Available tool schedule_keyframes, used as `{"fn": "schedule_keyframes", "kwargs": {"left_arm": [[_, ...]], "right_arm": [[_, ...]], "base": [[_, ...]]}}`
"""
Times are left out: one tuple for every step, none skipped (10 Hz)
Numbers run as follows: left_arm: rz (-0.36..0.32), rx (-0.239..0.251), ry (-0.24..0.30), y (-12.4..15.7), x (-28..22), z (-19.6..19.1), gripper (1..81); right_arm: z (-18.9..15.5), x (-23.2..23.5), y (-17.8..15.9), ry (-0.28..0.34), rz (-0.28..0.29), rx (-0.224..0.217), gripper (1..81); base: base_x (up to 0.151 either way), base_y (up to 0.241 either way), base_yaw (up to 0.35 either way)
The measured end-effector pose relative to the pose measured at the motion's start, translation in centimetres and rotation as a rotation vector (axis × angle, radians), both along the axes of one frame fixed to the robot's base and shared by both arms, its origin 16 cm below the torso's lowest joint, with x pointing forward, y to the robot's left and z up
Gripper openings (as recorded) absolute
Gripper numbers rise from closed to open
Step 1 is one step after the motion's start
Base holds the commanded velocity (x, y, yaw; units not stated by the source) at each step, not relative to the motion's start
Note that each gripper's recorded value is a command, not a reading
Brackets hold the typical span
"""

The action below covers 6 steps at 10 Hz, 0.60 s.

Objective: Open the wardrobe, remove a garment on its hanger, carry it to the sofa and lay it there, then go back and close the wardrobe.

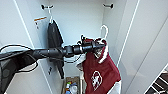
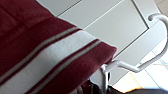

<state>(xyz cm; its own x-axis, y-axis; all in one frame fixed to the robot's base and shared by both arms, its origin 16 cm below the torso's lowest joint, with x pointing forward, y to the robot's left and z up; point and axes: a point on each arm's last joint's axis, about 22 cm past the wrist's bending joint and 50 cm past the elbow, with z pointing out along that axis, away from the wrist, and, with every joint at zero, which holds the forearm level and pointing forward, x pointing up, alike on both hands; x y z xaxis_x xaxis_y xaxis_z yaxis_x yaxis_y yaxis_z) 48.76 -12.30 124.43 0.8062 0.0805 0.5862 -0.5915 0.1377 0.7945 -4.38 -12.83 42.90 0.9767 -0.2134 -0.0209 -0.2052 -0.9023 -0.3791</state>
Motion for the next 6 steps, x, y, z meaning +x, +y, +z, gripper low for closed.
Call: {"fn": "schedule_keyframes", "kwargs": {"left_arm": [[-0.005,0.003,0.002,-0.1,-0.6,-0.1,1.0],[-0.010,-0.002,-0.005,-0.2,-0.9,0.3,1.0],[-0.015,-0.006,-0.007,-0.3,-0.9,0.5,1.0],[-0.010,0.000,-0.002,-0.3,-0.8,0.2,1.0],[-0.007,0.003,-0.002,-0.3,-0.6,0.1,1.0],[-0.006,0.004,0.003,-0.4,-0.6,-0.1,1.0]], "right_arm": [[0.0,-1.0,0.0,0.008,0.001,0.000,81.1],[0.1,-1.9,0.1,0.022,0.002,0.000,81.1],[0.1,-1.8,0.1,0.024,0.004,0.000,81.1],[0.0,-0.8,0.1,0.010,0.003,0.000,81.1],[0.0,-0.5,0.0,0.004,0.001,0.000,81.1],[0.0,-0.8,0.1,0.007,0.002,0.001,81.1]], "base": [[-0.121,0.000,0.000],[-0.122,0.000,0.000],[-0.123,0.000,0.000],[-0.123,0.000,0.000],[-0.123,0.000,0.000],[-0.122,0.000,0.000]]}}
